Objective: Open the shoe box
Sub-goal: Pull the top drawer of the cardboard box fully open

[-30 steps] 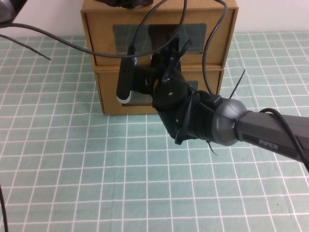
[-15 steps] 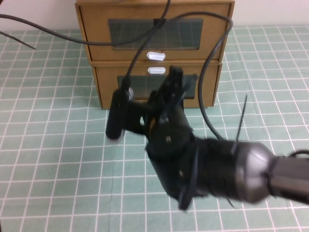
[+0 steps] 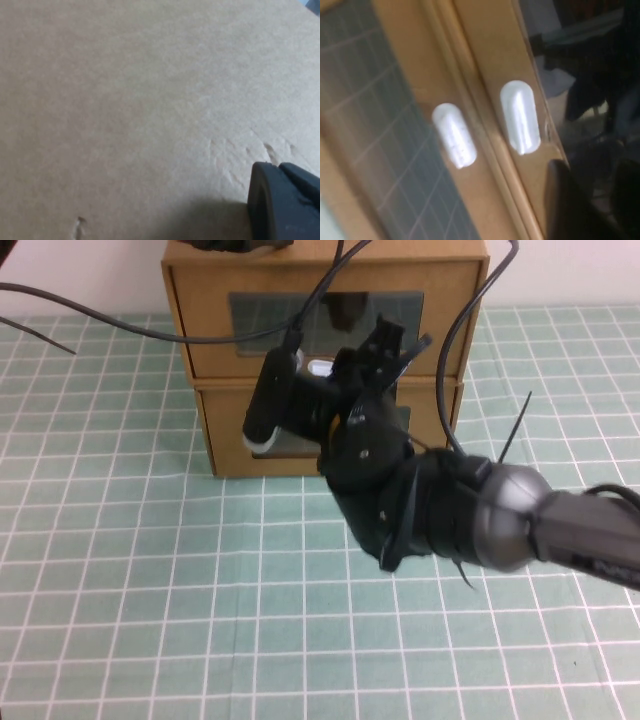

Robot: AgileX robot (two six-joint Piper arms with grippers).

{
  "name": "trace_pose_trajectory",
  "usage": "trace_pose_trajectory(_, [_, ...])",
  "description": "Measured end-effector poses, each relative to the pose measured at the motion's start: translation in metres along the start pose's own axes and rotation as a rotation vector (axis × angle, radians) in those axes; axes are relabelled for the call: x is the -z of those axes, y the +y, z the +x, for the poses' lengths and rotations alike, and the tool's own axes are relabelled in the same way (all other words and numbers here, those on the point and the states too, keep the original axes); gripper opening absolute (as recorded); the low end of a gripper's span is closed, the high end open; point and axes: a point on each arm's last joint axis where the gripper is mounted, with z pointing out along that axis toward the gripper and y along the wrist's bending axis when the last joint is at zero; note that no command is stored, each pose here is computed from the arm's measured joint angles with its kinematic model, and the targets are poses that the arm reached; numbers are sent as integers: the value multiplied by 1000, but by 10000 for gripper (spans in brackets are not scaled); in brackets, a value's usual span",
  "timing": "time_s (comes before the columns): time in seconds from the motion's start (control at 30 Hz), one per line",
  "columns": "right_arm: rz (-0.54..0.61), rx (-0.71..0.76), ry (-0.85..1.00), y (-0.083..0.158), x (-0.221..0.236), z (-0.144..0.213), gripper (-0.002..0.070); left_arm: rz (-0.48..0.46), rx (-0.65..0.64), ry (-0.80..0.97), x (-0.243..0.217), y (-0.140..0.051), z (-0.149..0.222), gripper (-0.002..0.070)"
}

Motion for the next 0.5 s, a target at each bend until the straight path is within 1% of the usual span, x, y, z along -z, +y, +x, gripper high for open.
trace_pose_trajectory(0.07, [4, -4, 6, -1, -10, 1, 236, 0, 0, 0, 0, 0, 0, -5])
trace_pose_trajectory(0.17, [-12, 3, 4, 4, -21, 3, 269, 1, 0, 1, 0, 0, 0, -5])
trace_pose_trajectory(0.27, [-33, 3, -15, 9, -28, 0, 278, 1, -2, 1, 0, 0, 0, -5])
trace_pose_trajectory(0.5, [-32, -31, -54, 7, -45, -12, 279, 0, -15, 2, 0, 0, 0, -5])
